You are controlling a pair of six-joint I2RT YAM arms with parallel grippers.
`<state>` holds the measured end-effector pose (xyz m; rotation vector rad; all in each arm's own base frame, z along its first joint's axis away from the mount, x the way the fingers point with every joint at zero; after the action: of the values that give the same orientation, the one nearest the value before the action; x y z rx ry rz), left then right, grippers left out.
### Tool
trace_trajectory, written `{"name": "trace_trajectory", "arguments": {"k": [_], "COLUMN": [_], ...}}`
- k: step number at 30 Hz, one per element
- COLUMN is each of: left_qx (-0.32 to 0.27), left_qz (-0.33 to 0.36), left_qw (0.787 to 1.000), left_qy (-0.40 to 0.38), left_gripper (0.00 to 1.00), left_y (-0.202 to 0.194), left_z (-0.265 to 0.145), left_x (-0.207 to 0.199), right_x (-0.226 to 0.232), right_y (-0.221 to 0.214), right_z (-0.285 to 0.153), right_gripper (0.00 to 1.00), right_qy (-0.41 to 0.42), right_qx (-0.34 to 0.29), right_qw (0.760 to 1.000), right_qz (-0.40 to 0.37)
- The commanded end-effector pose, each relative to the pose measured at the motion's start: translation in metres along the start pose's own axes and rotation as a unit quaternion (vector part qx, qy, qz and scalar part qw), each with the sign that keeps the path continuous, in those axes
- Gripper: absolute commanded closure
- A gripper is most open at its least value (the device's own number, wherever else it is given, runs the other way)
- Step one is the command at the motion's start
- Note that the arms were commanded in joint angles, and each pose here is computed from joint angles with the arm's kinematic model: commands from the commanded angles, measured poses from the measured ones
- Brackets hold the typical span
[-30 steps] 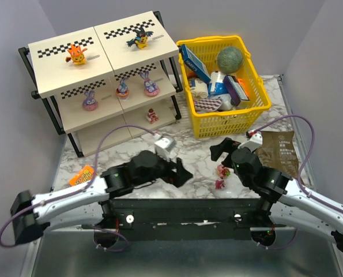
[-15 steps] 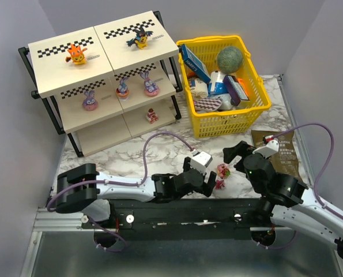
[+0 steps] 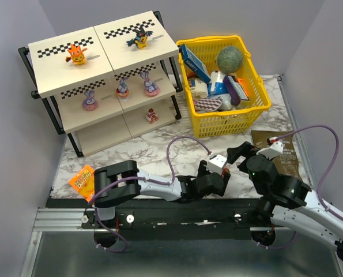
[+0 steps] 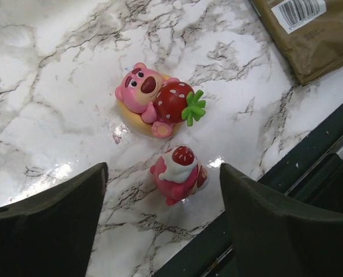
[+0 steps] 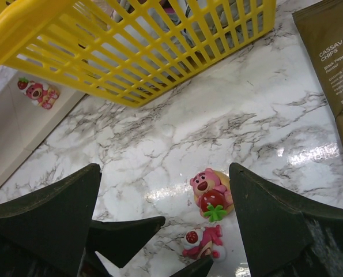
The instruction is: Place and organize the plastic toys onto the shelf
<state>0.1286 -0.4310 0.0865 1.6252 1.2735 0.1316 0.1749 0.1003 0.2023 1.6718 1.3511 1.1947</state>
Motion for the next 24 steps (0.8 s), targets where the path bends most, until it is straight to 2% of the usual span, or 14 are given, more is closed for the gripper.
{"name": "trace_trajectory", "arguments": {"k": [1,3,7,10,11,13,14,17,20,24], "left_qx": [-0.012,-0.009,-0.006,-0.01,-0.013,-0.016,-0.02,-0.028,-0.036,-0.053], "left_qz": [0.005,0.006,0.011,0.012,0.013,0.015,0.023,0.044,0.061,0.091], "left_qw": [1.0,1.0,1.0,1.0,1.0,1.0,0.999,0.998,0.997,0.994], "left_qy": [0.007,0.01,0.016,0.02,0.021,0.02,0.022,0.022,0.016,0.011], "left_gripper": [0.2,0.3,0.38,0.48,0.55,0.65,0.74,0.9,0.98,1.0], "left_y": [-0.001,-0.004,-0.007,-0.006,-0.005,-0.003,0.0,0.009,0.021,0.044], "left_z": [0.01,0.013,0.014,0.015,0.015,0.013,0.013,0.005,-0.01,-0.038], "left_x": [-0.005,-0.003,0.0,0.004,0.004,0.006,0.009,0.017,0.029,0.063], "right_x": [-0.005,-0.006,-0.007,-0.008,-0.008,-0.009,-0.009,-0.01,-0.01,-0.01], "right_y": [0.003,0.003,0.003,0.004,0.004,0.007,0.008,0.01,0.01,0.009], "right_z": [-0.002,-0.003,-0.003,-0.004,-0.004,-0.005,-0.006,-0.007,-0.007,-0.006], "right_gripper": [0.02,0.02,0.02,0.02,0.02,0.02,0.02,0.02,0.02,0.02], "right_qy": [-0.005,-0.004,-0.005,-0.004,-0.004,-0.003,-0.003,-0.004,-0.003,-0.003], "right_qx": [-0.007,-0.009,-0.011,-0.013,-0.014,-0.018,-0.021,-0.024,-0.025,-0.024], "right_qw": [1.0,1.0,1.0,1.0,1.0,1.0,1.0,1.0,1.0,1.0], "right_qz": [-0.003,-0.004,-0.003,-0.002,-0.002,0.0,-0.001,0.0,0.0,0.002]}}
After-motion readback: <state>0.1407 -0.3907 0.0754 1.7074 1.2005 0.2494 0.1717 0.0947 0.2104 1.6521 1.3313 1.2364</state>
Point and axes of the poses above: each gripper's point midway between its finger pads, its own z axis out along the fingers, its own x axis along the line the jaws close on, y = z × x, the point moved 3 cm from there along -z, back along the fingers, and after that the axes turned 15 degrees about -z, right-handed, at the moved point
